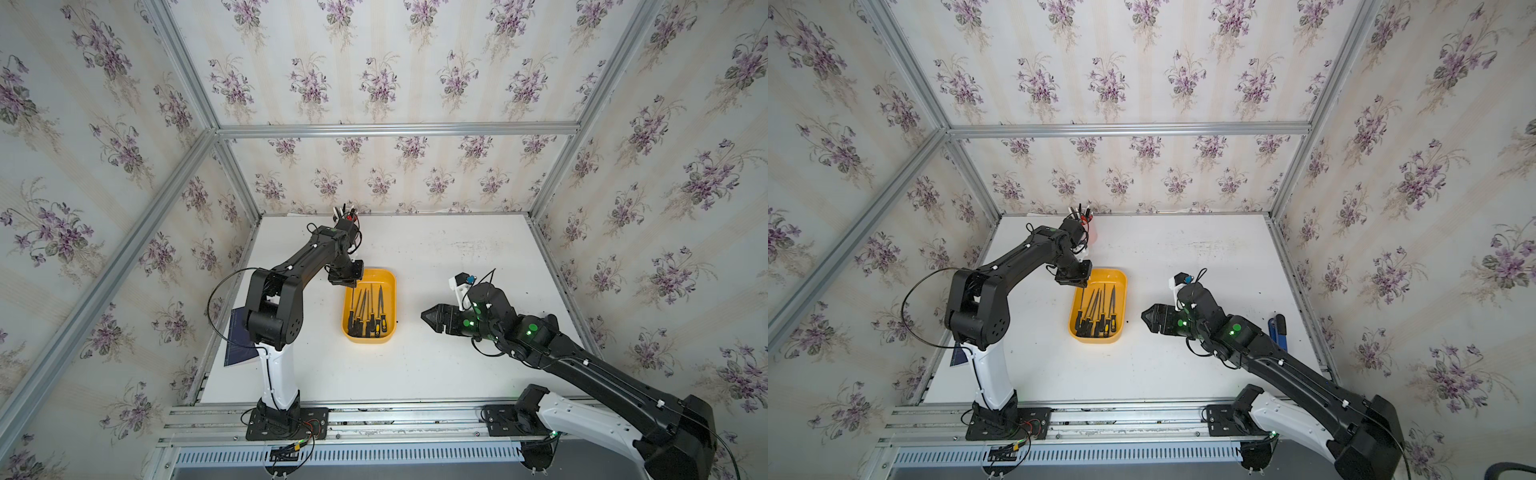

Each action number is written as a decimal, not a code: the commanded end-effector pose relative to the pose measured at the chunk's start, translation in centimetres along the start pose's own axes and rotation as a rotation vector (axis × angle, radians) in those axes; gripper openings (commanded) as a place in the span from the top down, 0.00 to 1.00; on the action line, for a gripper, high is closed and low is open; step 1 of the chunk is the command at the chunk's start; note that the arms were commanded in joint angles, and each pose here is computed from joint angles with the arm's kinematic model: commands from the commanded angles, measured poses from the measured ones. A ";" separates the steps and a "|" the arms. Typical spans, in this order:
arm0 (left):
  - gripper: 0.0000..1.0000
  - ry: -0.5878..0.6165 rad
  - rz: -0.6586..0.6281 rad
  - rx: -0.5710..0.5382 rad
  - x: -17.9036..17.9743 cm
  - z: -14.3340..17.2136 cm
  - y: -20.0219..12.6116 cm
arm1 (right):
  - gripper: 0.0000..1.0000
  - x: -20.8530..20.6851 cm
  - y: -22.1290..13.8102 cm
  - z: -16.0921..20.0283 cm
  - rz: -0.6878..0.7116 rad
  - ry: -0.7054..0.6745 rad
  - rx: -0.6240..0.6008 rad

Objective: Put the file tool into the storage box
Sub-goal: Place the file tool in the storage box.

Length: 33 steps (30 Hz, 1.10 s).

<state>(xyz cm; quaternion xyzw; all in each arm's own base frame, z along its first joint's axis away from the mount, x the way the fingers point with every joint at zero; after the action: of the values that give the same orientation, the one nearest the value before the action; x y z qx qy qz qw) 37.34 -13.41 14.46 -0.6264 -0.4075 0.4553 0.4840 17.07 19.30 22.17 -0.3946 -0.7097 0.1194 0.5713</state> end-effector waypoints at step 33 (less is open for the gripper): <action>0.82 -0.028 -0.045 0.049 0.4 1.4 3.4 | 0.19 -1.2 0.2 0.2 0.035 0.005 -0.024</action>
<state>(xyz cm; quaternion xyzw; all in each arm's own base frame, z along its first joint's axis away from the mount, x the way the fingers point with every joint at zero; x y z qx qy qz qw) 36.10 -13.46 10.48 -0.5986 -0.4077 0.4681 0.5063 16.87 18.64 20.93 -0.4113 -0.7006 0.1257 0.5694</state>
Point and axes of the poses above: each gripper's point midway between its finger pads, its own y axis out along the fingers, its own x axis along the line the jaws close on, z = x × y, the point moved 7 cm from there along -y, back along the fingers, and after that the axes turned 12 degrees about y, right-handed, at the moved point
